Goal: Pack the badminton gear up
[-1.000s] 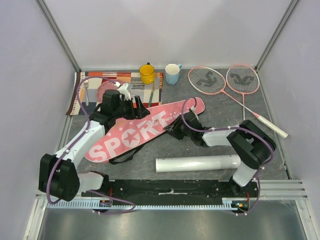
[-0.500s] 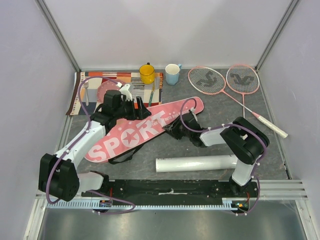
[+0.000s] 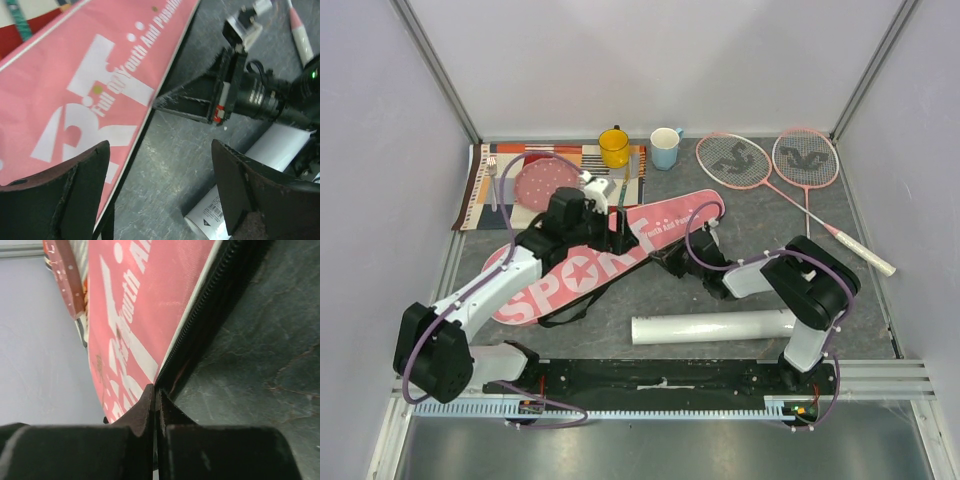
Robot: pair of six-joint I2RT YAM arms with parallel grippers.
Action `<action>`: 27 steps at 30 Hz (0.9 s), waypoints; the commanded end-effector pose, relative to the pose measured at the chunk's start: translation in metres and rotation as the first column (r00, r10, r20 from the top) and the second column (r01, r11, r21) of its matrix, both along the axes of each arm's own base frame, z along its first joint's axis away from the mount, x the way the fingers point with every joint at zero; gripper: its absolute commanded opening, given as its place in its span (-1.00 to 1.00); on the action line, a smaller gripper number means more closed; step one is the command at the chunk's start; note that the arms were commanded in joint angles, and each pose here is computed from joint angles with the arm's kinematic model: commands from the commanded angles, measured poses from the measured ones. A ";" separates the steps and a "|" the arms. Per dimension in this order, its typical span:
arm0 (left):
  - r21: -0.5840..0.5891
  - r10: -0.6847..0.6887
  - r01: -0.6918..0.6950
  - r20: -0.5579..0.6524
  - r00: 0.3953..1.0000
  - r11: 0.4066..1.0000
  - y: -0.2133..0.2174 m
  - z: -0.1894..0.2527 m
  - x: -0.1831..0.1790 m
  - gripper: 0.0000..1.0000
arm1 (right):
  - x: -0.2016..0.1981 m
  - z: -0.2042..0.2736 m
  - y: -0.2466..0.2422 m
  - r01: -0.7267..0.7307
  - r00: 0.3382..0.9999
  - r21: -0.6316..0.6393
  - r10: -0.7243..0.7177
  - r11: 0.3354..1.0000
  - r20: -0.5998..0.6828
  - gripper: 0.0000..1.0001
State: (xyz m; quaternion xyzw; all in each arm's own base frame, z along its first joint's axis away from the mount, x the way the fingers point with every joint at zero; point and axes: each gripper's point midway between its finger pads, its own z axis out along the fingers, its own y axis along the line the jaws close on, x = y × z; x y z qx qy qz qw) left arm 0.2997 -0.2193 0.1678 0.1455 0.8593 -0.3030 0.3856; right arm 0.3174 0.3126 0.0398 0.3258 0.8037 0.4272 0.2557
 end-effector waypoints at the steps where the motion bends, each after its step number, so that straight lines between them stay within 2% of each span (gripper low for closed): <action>1: 0.176 -0.121 0.103 0.096 0.988 0.979 -0.014 -0.006 -0.012 0.77 | 0.015 0.052 0.005 0.016 0.989 0.097 -0.031 0.995 0.147 -1.00; 4: 0.258 -0.172 0.145 0.083 0.982 0.955 -0.012 -0.013 -0.015 0.58 | 0.013 0.071 0.008 0.000 0.982 0.168 -0.032 0.986 0.188 -1.00; 5: 0.289 -0.198 0.166 0.087 0.976 0.943 -0.011 -0.017 -0.016 0.43 | 0.012 0.074 0.008 -0.004 0.981 0.182 -0.032 0.983 0.193 -1.00; 7: 0.326 -0.244 0.194 0.120 0.962 0.925 -0.011 -0.018 -0.019 0.41 | 0.011 0.088 0.011 -0.022 0.977 0.213 -0.024 0.977 0.211 -1.00; 10: 0.454 -0.287 0.180 0.180 0.941 0.873 -0.004 -0.030 -0.017 0.44 | 0.011 0.098 0.014 -0.025 0.979 0.246 -0.026 0.969 0.201 -1.00; 11: 0.499 -0.260 0.128 0.205 0.944 0.857 0.001 -0.028 -0.012 0.33 | 0.010 0.099 0.015 -0.024 0.981 0.257 -0.026 0.966 0.190 -1.00; 14: 0.543 -0.284 0.126 0.218 0.934 0.831 -0.005 -0.030 -0.008 0.17 | 0.009 0.105 0.017 -0.018 0.985 0.300 -0.034 0.954 0.167 -1.00; 19: 0.623 -0.254 0.076 0.201 0.946 0.778 0.005 -0.054 -0.003 0.24 | 0.012 0.112 0.017 0.004 0.989 0.348 -0.055 0.938 0.138 -1.00; 24: 0.673 -0.224 -0.002 0.249 0.942 0.739 0.007 -0.061 0.005 0.44 | 0.014 0.122 0.019 0.013 0.990 0.374 -0.065 0.927 0.126 -1.00; 27: 0.696 -0.218 -0.025 0.259 0.941 0.718 0.008 -0.071 0.009 0.46 | 0.013 0.125 0.018 0.020 0.990 0.380 -0.070 0.925 0.119 -1.00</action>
